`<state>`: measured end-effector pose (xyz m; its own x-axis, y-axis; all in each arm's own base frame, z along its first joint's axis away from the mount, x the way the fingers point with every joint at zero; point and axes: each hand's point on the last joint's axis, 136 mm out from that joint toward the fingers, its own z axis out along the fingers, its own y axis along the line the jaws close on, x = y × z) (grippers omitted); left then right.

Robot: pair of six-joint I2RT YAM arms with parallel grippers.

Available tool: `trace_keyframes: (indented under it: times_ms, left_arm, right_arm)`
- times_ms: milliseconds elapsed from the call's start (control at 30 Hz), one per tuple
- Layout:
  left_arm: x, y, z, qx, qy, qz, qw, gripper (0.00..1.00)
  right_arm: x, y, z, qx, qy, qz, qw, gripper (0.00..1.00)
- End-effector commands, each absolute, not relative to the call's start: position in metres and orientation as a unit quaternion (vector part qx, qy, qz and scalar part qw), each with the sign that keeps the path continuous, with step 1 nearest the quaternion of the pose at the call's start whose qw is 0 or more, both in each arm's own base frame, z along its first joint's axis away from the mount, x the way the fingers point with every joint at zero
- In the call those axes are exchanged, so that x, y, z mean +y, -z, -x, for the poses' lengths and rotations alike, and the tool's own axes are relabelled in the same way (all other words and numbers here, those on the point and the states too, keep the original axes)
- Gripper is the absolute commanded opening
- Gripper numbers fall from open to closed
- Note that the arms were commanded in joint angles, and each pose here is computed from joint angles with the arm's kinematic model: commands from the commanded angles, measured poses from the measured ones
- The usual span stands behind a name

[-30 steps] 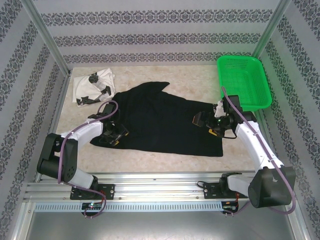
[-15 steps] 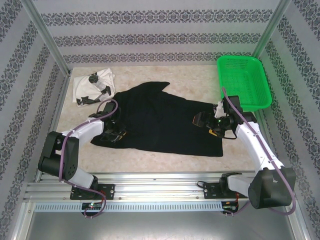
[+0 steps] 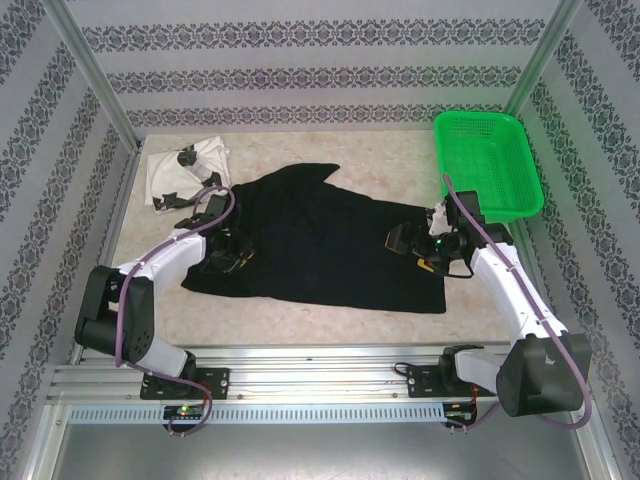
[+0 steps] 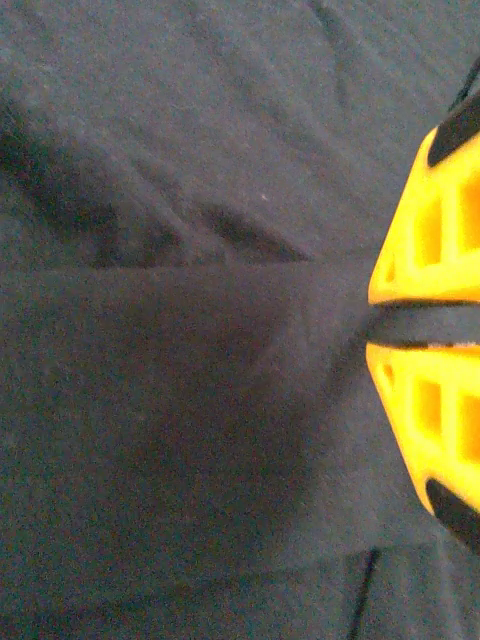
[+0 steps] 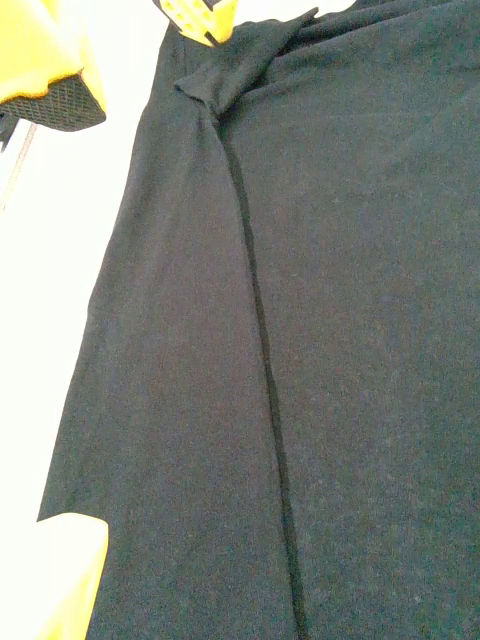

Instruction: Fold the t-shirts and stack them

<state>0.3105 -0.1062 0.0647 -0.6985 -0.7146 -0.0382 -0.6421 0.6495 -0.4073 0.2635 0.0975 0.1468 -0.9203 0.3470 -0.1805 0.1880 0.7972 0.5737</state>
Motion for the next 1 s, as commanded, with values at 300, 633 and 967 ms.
trace_keyframes:
  times_ms: [300,633,967]
  left_arm:
    - [-0.097,-0.029,-0.269,0.898,0.156,0.408,0.051,0.39]
    - [-0.099,-0.020,-0.280,0.895,0.159,0.413,0.056,0.34]
    - [-0.100,-0.043,-0.285,0.899,0.169,0.398,0.073,0.35]
  right_arm:
    - [0.100,-0.149,-0.259,0.939,-0.288,-0.128,0.137,0.98]
    - [0.098,-0.145,-0.256,0.940,-0.285,-0.132,0.134,0.98]
    - [0.098,-0.143,-0.256,0.939,-0.286,-0.136,0.134,0.98]
